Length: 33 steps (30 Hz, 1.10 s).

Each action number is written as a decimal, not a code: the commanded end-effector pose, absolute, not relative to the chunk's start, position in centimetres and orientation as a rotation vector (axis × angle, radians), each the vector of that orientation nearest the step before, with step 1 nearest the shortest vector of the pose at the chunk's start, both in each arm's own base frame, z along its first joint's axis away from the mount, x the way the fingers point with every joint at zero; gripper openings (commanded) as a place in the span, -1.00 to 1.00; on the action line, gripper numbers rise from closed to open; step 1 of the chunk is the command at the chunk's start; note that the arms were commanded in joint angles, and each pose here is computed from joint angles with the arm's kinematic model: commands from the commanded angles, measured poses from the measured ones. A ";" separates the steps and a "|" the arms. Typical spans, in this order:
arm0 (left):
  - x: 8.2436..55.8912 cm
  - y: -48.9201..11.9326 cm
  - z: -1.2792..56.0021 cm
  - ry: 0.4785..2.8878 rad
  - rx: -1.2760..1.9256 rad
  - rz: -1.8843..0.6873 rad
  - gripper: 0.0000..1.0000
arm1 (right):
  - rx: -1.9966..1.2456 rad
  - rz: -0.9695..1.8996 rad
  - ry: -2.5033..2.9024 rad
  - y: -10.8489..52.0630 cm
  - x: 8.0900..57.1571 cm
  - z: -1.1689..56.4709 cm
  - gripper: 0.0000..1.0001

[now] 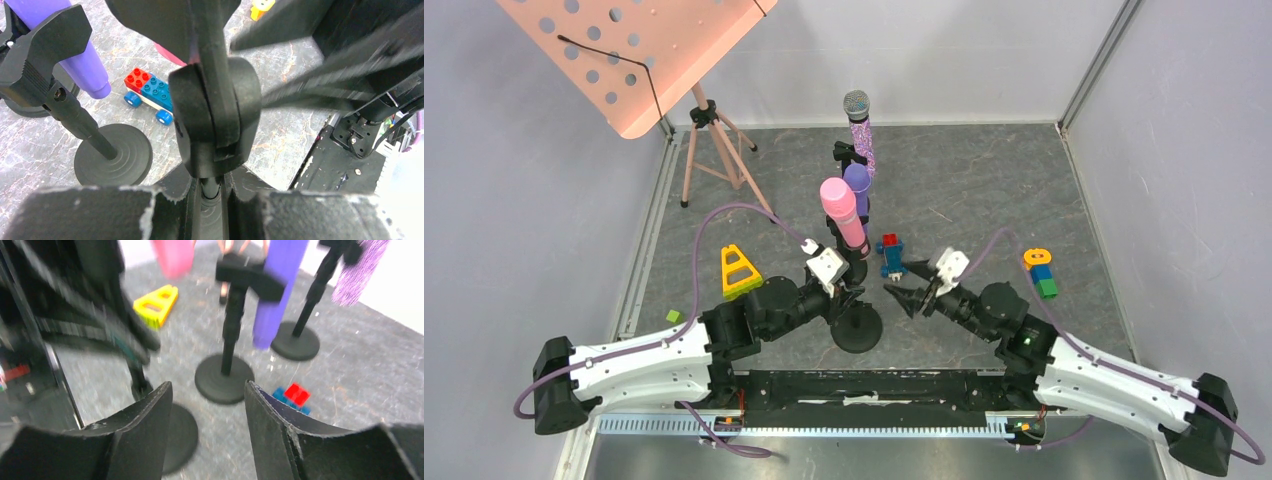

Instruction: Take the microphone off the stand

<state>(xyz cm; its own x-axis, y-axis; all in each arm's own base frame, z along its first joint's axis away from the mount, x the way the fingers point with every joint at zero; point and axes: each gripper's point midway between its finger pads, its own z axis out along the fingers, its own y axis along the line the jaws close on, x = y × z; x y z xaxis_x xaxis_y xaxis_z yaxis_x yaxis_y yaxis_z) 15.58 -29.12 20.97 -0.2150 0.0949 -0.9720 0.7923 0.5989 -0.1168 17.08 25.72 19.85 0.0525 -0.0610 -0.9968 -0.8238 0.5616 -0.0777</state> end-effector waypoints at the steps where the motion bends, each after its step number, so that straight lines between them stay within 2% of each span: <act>1: 14.8 -29.9 22.2 1.632 0.712 -0.860 -0.93 | -0.582 0.808 1.381 25.3 17.6 29.6 0.22; 6: 14.7 -29.9 22.0 1.633 0.716 -0.868 -0.81 | -0.638 0.889 1.345 26.8 16.6 35.1 0.25; 10: 14.5 -30.0 22.1 1.628 0.725 -0.881 -0.76 | -0.684 0.901 1.346 28.1 16.7 37.2 0.28; 15: 14.4 -29.9 22.5 1.627 0.726 -0.883 -0.59 | -0.753 0.887 1.361 29.9 17.2 37.3 0.30; 27: 14.2 -29.9 22.3 1.628 0.757 -0.876 -0.51 | -0.789 0.790 1.368 31.3 18.9 36.4 0.34; 30: 14.1 -29.9 22.2 1.632 0.770 -0.869 -0.38 | -0.764 0.790 1.347 31.2 19.0 37.1 0.37; 33: 14.1 -29.9 22.3 1.630 0.778 -0.869 -0.33 | -0.752 0.789 1.320 31.2 19.1 37.3 0.38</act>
